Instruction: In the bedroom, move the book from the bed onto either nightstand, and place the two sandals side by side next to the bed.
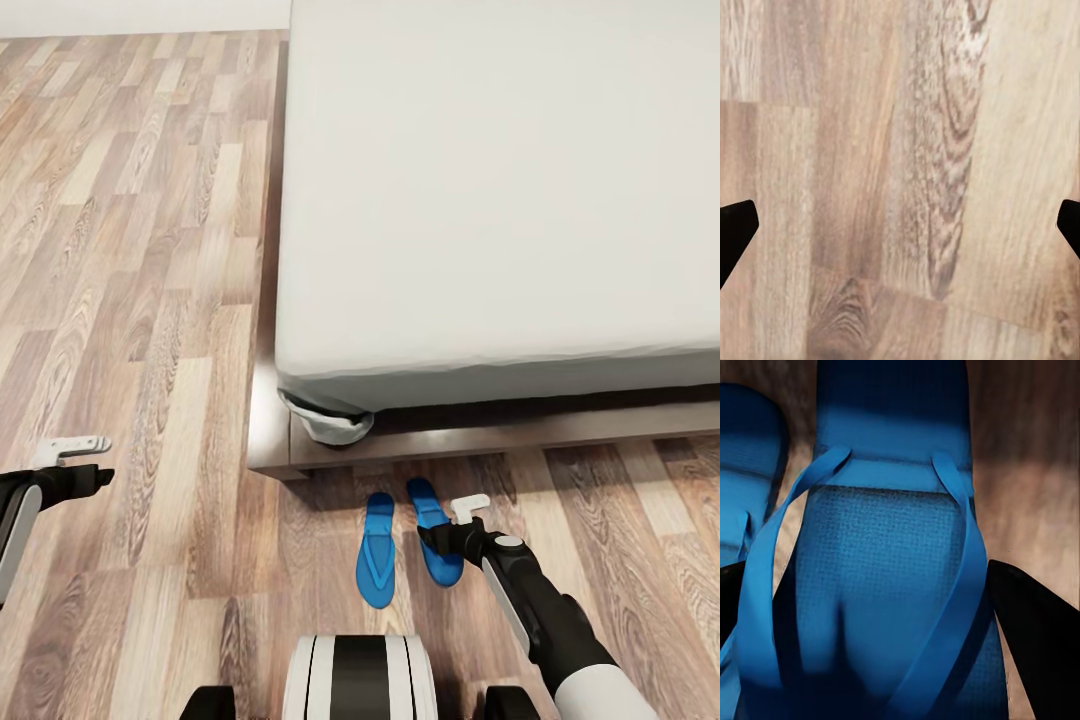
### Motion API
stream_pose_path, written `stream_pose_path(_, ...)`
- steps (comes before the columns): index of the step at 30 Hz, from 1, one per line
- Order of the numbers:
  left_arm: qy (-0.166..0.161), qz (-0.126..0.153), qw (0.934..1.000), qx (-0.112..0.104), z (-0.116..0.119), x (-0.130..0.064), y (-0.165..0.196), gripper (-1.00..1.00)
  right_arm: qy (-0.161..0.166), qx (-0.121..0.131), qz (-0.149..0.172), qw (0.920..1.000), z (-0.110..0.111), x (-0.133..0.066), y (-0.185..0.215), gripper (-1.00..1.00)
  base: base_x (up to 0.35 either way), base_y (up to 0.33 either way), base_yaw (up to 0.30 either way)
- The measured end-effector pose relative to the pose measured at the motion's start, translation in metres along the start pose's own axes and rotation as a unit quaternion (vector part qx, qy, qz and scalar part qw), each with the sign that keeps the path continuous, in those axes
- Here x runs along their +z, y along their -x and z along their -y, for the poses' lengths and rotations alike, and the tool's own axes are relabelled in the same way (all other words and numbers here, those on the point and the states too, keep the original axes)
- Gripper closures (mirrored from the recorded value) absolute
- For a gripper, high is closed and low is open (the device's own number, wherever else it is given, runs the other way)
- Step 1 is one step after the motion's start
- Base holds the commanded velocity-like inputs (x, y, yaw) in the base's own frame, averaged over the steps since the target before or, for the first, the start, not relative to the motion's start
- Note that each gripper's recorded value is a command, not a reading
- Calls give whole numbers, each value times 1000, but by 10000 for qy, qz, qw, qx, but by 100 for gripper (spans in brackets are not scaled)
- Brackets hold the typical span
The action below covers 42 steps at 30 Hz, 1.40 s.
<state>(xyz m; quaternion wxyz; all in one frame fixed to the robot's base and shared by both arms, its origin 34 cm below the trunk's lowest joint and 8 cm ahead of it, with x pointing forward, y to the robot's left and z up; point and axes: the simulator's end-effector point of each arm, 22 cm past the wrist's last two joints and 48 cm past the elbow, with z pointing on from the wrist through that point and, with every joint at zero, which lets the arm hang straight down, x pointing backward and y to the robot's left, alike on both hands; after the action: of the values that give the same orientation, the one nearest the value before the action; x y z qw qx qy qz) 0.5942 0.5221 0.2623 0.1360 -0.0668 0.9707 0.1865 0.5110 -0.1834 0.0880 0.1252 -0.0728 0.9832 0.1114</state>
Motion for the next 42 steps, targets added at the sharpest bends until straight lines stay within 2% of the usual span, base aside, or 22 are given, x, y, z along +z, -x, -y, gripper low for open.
stream_pose_path(10,17,-130,9999,51,3,12,-11,-100,26,47,-129,9999,-1,9,-14,100,0,0,0)
stream_pose_path(24,30,-123,9999,56,3,12,-10,-100,161,22,-120,9998,-21,12,-12,100,0,0,0)
stream_pose_path(33,31,-198,9998,93,6,19,-17,-100,187,41,-97,9998,-23,17,-10,100,0,0,0)
stream_pose_path(42,51,-134,9998,104,5,16,-12,-100,202,68,-94,9997,-23,17,-10,100,0,0,0)
